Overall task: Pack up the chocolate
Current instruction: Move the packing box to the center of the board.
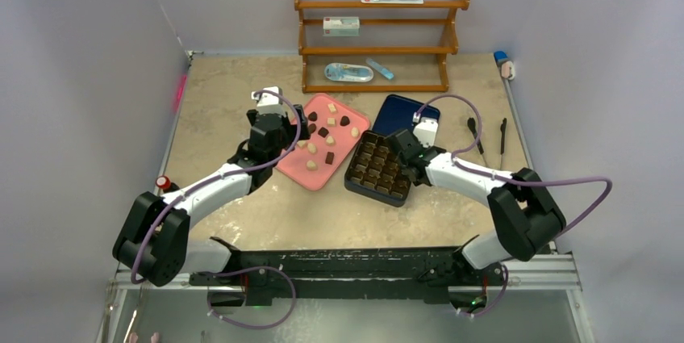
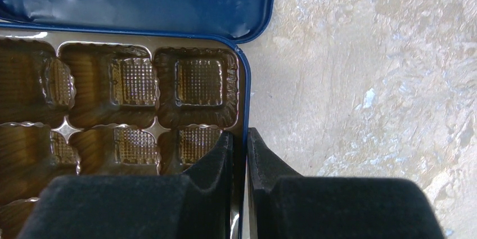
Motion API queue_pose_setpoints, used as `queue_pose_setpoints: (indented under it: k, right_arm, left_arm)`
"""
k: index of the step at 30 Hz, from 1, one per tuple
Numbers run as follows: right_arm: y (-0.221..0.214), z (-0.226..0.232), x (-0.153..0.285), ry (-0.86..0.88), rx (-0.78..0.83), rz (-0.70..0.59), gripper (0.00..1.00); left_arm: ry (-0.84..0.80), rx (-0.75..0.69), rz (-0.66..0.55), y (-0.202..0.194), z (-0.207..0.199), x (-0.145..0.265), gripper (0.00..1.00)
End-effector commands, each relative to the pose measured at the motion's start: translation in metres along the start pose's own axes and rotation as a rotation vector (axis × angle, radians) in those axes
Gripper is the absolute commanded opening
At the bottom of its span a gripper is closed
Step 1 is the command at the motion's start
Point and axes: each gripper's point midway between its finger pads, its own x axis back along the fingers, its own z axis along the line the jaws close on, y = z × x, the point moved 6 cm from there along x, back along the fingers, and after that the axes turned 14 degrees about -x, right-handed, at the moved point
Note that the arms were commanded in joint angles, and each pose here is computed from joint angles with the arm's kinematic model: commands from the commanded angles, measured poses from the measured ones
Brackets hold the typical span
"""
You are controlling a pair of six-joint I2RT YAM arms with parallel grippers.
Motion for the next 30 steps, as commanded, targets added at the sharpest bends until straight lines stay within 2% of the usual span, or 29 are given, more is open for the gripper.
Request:
queue_pose_setpoints:
  k: [1,7,9,12,15,20,30]
  right_arm:
    - [0.001,-0.008,-0.005,-0.055,0.071,0.020,0.07]
    - [0.006,-0.013,-0.009,-0.084,0.063,0.018,0.12]
    - [0.006,-0.013,-0.008,-0.077,0.062,0.024,0.22]
    - [0.007,-0.011,-0.005,-0.051,0.065,0.032,0.43]
    - [0.010,-0.010,-0.001,-0.025,0.061,0.028,0.54]
    - [0.015,-0.007,0.005,0.016,0.060,0.025,0.59]
    - [0.038,-0.004,0.027,0.081,0.026,-0.025,0.60]
  left_arm:
    - [0.002,0.025,-0.027,0.004,-0.003,-0.001,0.97]
    - [0.000,0.029,-0.021,0.002,-0.004,-0.001,0.97]
    - [0.000,0.028,-0.020,0.001,-0.004,-0.001,0.97]
    - [0.003,0.028,-0.020,0.001,-0.003,-0.001,0.97]
    - [0.000,0.029,-0.019,0.000,-0.004,-0.001,0.98]
    - [-0.005,0.032,-0.016,-0.001,-0.006,-0.002,0.98]
    - [0.002,0.044,-0.014,0.001,-0.007,-0.002,0.98]
